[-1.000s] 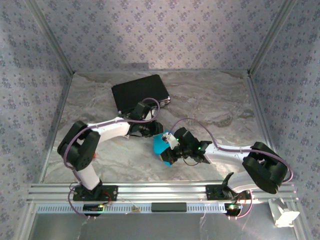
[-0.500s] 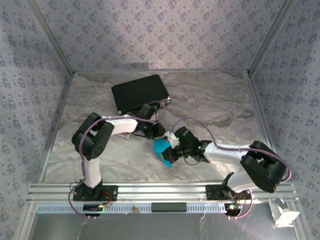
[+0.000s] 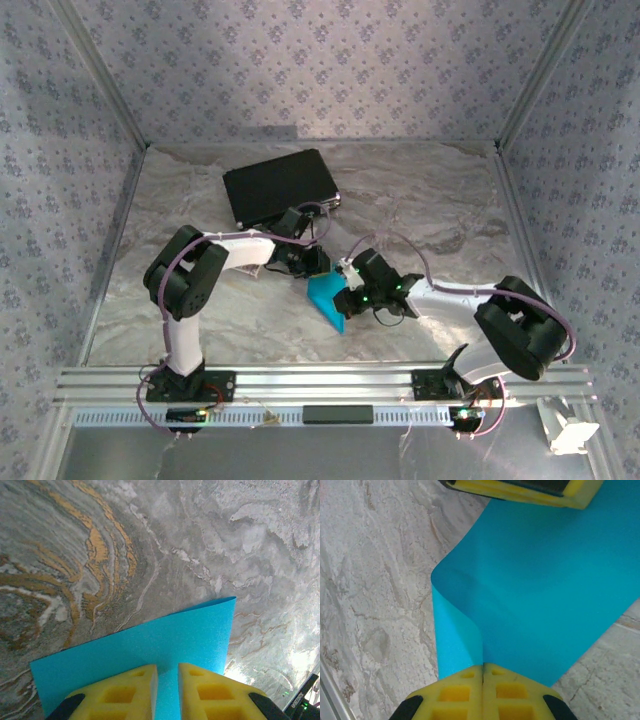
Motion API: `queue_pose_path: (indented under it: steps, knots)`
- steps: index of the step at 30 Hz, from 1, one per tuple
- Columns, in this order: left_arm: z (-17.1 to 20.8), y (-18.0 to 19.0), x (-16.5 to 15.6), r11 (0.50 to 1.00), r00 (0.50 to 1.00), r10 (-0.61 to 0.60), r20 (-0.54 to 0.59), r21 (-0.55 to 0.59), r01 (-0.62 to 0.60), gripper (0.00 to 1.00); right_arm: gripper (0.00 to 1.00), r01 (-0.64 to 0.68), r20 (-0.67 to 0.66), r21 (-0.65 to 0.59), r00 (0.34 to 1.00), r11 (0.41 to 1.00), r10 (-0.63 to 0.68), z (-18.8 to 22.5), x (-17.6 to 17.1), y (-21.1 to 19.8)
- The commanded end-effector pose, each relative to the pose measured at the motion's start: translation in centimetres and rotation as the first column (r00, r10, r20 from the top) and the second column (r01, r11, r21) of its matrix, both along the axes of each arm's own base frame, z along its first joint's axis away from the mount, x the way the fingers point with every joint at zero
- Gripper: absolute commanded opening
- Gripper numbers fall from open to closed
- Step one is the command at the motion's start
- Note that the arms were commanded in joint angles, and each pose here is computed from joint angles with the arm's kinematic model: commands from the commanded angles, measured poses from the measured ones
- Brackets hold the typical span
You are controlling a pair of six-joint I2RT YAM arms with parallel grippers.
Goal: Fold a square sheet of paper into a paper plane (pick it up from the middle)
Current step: Third fold the triangle at the center of the table.
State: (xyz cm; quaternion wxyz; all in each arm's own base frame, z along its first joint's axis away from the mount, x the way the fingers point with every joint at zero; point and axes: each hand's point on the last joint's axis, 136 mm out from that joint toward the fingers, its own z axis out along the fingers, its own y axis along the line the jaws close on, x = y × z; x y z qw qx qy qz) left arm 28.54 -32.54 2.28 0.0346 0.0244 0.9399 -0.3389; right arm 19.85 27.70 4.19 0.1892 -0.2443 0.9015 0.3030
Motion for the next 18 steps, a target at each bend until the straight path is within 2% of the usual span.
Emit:
queue_pose_path:
  steps: [1,18]
  knots:
    - [-1.84,1.02,-1.08,0.998,0.999,-0.007,-0.038,0.064,0.010,0.19,0.00,0.022,0.003,-0.052,1.000,0.998,-0.021,-0.52,0.71,-0.47]
    - [-1.84,0.92,-1.28,0.998,0.999,-0.007,-0.037,0.067,0.010,0.19,0.00,0.051,-0.024,-0.120,0.998,0.991,-0.054,-1.39,1.05,-1.11]
